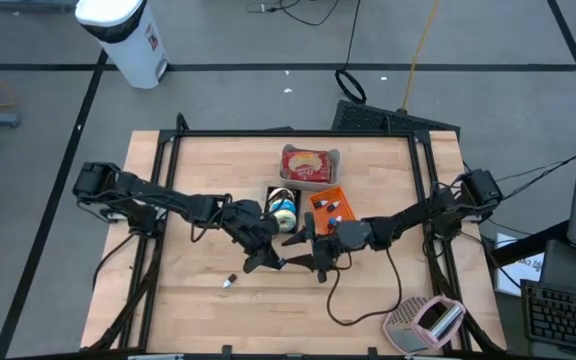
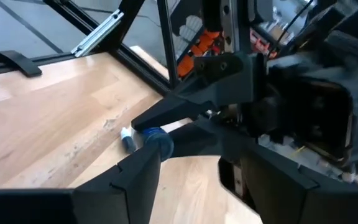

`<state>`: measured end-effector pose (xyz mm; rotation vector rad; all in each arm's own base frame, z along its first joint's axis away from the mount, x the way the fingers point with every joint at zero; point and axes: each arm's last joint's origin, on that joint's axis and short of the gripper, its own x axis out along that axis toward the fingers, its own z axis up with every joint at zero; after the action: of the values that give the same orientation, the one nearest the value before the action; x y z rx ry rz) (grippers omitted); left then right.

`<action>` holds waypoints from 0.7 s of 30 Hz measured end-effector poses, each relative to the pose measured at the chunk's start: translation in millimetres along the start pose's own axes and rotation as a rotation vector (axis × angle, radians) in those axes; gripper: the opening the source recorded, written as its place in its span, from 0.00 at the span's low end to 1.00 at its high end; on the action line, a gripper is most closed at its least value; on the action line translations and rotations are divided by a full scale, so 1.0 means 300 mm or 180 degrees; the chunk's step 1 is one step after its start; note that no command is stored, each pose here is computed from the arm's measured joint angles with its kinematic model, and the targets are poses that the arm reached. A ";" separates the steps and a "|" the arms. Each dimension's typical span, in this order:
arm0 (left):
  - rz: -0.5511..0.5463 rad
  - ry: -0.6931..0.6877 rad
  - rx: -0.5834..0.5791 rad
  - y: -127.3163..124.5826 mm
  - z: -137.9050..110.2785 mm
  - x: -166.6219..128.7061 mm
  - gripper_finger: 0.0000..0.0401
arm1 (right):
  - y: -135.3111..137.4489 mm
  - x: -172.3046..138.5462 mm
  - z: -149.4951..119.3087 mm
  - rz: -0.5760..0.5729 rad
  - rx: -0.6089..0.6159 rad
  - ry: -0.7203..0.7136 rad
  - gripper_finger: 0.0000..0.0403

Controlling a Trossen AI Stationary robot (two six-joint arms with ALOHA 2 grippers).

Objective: Pick & Place Food Item
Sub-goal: Put the dark blue food coloring into the orange bin

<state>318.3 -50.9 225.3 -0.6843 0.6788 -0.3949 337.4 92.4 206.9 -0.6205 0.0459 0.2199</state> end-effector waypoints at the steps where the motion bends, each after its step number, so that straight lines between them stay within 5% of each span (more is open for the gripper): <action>1: 0.0011 0.0010 -0.0009 0.002 0.000 -0.001 0.14 | 0.002 0.001 -0.002 0.0018 0.0040 0.0025 0.52; 10: -0.0148 0.0094 -0.0045 0.013 0.013 -0.016 0.15 | 0.045 -0.002 -0.011 0.0399 0.0333 0.0099 0.52; 21: -0.0086 -0.0051 -0.0117 0.016 0.026 -0.019 0.15 | 0.021 0.000 -0.002 0.0247 0.0255 -0.0035 0.55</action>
<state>320.1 -40.7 229.0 -0.7315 0.6636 -0.4022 336.0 97.1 202.9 -0.5383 0.0681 0.2953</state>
